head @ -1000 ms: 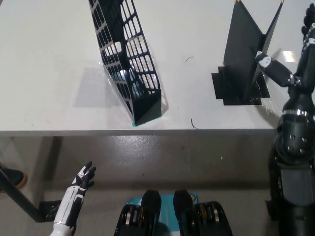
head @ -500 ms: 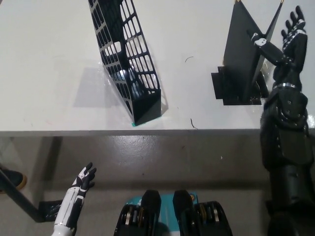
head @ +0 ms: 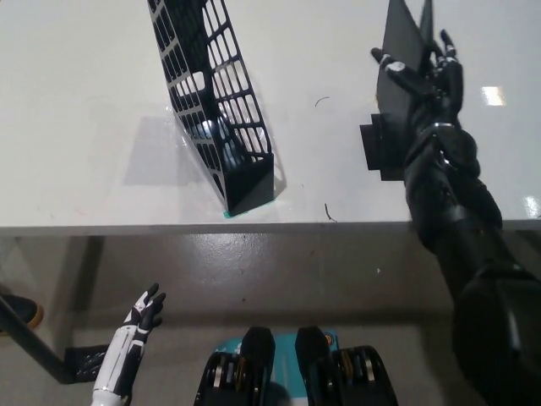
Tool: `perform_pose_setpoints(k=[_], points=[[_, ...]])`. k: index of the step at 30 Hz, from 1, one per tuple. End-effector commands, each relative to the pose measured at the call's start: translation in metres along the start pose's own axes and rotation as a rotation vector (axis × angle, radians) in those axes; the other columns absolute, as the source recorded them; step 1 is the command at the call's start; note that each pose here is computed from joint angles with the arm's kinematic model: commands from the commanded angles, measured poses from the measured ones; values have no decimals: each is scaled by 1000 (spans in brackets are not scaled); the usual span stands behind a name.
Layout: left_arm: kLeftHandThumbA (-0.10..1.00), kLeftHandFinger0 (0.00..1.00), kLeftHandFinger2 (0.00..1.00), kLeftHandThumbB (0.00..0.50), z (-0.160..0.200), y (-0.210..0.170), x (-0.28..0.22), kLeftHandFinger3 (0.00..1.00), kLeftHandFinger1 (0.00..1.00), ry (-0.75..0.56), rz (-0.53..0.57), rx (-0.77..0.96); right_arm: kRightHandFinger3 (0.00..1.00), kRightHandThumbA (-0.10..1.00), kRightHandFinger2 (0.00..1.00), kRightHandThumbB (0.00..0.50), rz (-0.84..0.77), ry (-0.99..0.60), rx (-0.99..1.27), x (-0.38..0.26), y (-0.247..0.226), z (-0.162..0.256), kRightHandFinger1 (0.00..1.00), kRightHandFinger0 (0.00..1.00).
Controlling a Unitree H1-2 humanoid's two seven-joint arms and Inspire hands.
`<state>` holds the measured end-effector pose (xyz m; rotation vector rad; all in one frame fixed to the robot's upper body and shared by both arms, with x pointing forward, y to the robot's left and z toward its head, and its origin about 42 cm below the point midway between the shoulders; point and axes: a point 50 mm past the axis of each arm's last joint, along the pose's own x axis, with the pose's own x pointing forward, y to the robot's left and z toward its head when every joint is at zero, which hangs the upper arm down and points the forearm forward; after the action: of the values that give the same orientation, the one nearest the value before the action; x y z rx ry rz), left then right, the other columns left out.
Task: A notebook is kept standing on the table on the right hand side and a black shelf is kept on the left hand side and the robot uses its right hand to grab the notebook and places it in the shelf
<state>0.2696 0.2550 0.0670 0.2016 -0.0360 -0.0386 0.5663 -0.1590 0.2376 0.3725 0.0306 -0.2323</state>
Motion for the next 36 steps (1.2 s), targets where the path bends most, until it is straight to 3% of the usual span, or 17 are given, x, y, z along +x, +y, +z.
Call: perform_pose_setpoints(k=[1, 2, 3, 4, 6, 7, 10, 15, 19, 27, 29, 31, 32, 36], points=[[1000, 1000, 1000, 142, 11, 1, 3, 1000, 1000, -59, -2, 7, 1000, 330, 1000, 225, -145, -8, -47, 1, 22, 15, 1000, 1000], [1000, 1000, 1000, 141, 10, 1, 3, 1000, 1000, -58, -2, 7, 887, 103, 918, 265, -171, -8, -50, 0, 22, 15, 854, 807], [1000, 1000, 1000, 149, 11, 3, 3, 1000, 1000, -58, -4, 5, 264, -92, 296, 202, -205, -31, -50, -1, 21, 15, 142, 78], [1000, 1000, 1000, 141, 11, 4, 4, 1000, 1000, -66, 0, -5, 127, -100, 214, 167, -200, -56, -32, 0, 23, 18, 6, 3], [1000, 1000, 1000, 135, 12, 6, 6, 1000, 1000, -68, 5, -1, 375, -100, 366, 117, -180, -110, -21, 0, 24, 24, 8, 0], [1000, 1000, 1000, 140, 13, 6, 6, 1000, 1000, -68, 4, 5, 457, -100, 445, 124, -176, -133, -27, 0, 25, 26, 34, 0], [1000, 1000, 1000, 127, 12, 5, 6, 1000, 1000, -73, 6, 0, 582, -100, 592, 105, -175, -169, -32, 1, 25, 32, 161, 0], [1000, 1000, 1000, 128, 9, 5, 5, 1000, 1000, -63, 3, 2, 695, -100, 644, 100, -176, -213, -33, 1, 22, 36, 222, 0], [1000, 1000, 1000, 125, 8, 5, 4, 1000, 1000, -65, 0, -2, 722, -100, 616, 110, -188, -244, -67, 1, 23, 41, 217, 0], [1000, 1000, 1000, 135, 7, 6, 2, 1000, 1000, -58, -3, 3, 650, -100, 598, 143, -126, -431, -38, -6, 36, 69, 188, 0], [1000, 1000, 1000, 148, 8, 6, 1, 1000, 1000, -53, -6, 5, 640, -100, 546, 133, -96, -559, -118, -14, 41, 82, 112, 0], [1000, 1000, 1000, 138, 7, 7, 3, 1000, 1000, -57, -9, 15, 563, -100, 431, 85, -3, -690, -61, -33, 53, 103, 23, 0], [1000, 1000, 1000, 133, 7, 7, 3, 1000, 1000, -58, -6, 16, 574, -100, 428, 64, 21, -730, -47, -43, 58, 113, 9, 0], [1000, 1000, 1000, 126, 6, 6, 3, 1000, 1000, -53, -5, 18, 665, -100, 479, 70, 86, -874, -67, -83, 71, 142, 37, 0]])
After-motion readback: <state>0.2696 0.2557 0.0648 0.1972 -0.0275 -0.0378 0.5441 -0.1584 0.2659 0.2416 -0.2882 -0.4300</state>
